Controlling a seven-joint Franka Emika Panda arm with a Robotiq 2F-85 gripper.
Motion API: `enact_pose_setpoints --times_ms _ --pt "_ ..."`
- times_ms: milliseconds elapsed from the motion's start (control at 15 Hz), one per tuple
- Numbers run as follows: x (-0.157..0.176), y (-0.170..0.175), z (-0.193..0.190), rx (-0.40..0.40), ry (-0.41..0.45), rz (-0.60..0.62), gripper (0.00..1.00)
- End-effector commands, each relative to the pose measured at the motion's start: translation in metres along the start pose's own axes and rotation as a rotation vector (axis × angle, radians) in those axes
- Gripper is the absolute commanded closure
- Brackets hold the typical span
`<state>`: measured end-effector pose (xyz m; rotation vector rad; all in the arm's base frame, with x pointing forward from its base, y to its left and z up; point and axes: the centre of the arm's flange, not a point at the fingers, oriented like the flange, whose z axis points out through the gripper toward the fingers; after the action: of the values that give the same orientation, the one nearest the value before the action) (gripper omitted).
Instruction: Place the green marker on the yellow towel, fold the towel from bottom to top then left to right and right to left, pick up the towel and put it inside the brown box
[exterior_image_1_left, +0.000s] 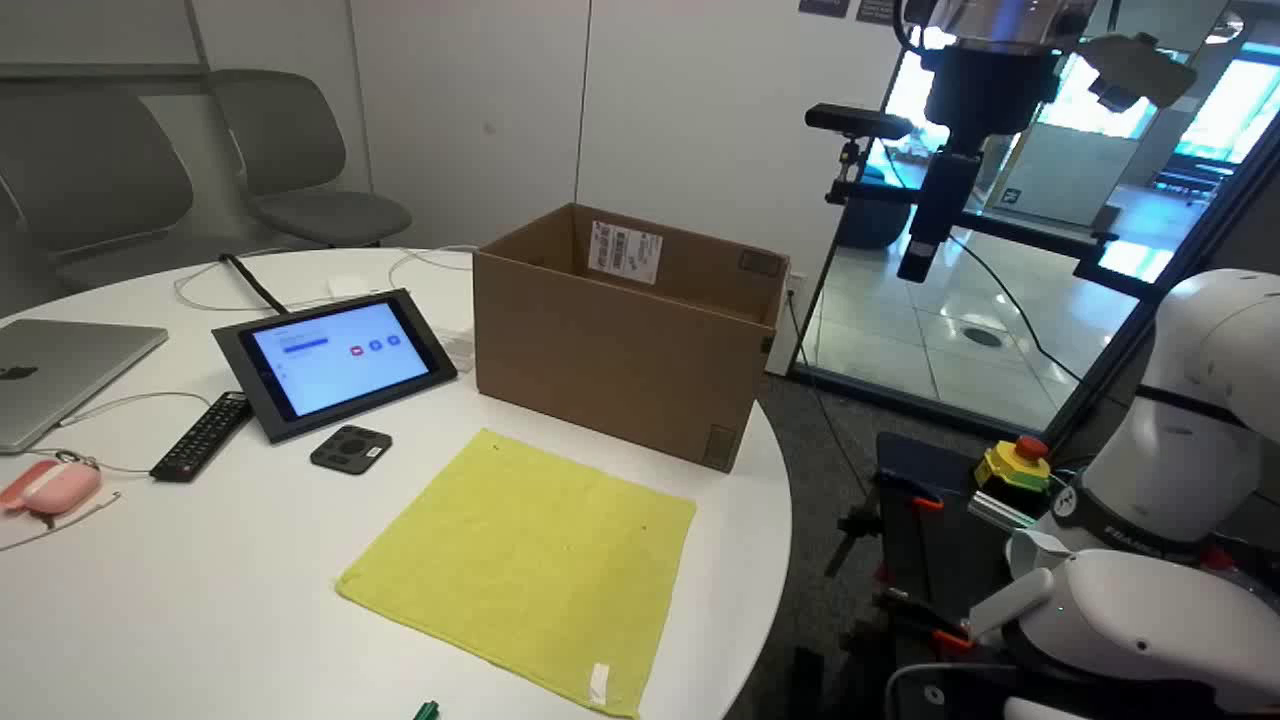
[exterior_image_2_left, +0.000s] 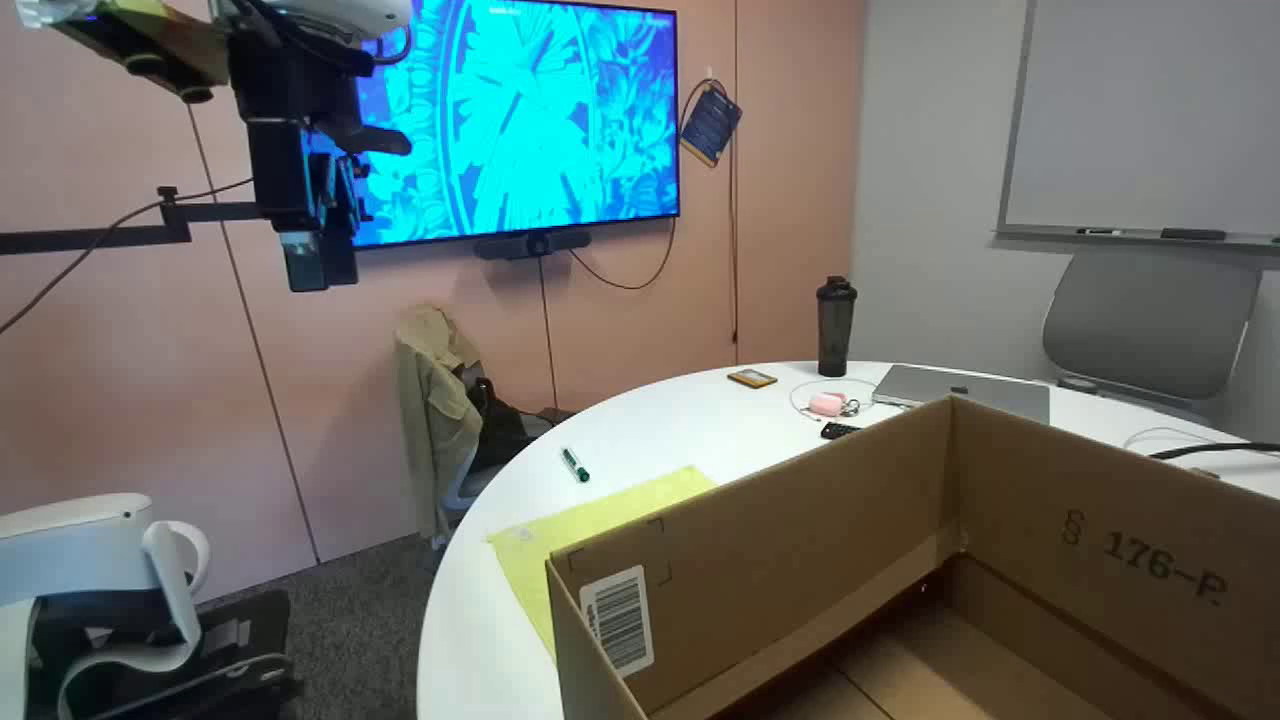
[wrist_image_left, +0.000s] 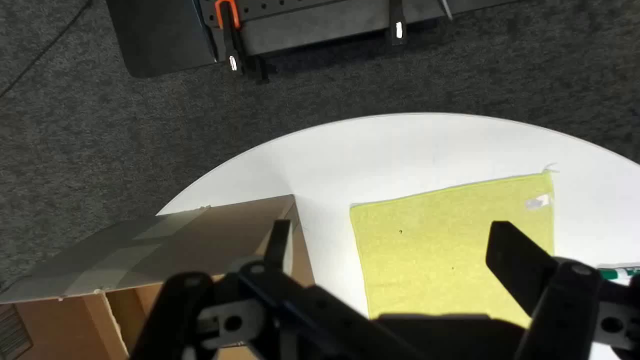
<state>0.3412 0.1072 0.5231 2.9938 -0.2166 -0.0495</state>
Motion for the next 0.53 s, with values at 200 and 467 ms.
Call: enact_pose_setpoints --times_ms 200,467 --pt "0.000 -0.002 -0.003 -0.001 0.012 -0.006 0.00" --pt "0.012 -0.023 0.002 -0.011 0.021 -0.064 0.00"
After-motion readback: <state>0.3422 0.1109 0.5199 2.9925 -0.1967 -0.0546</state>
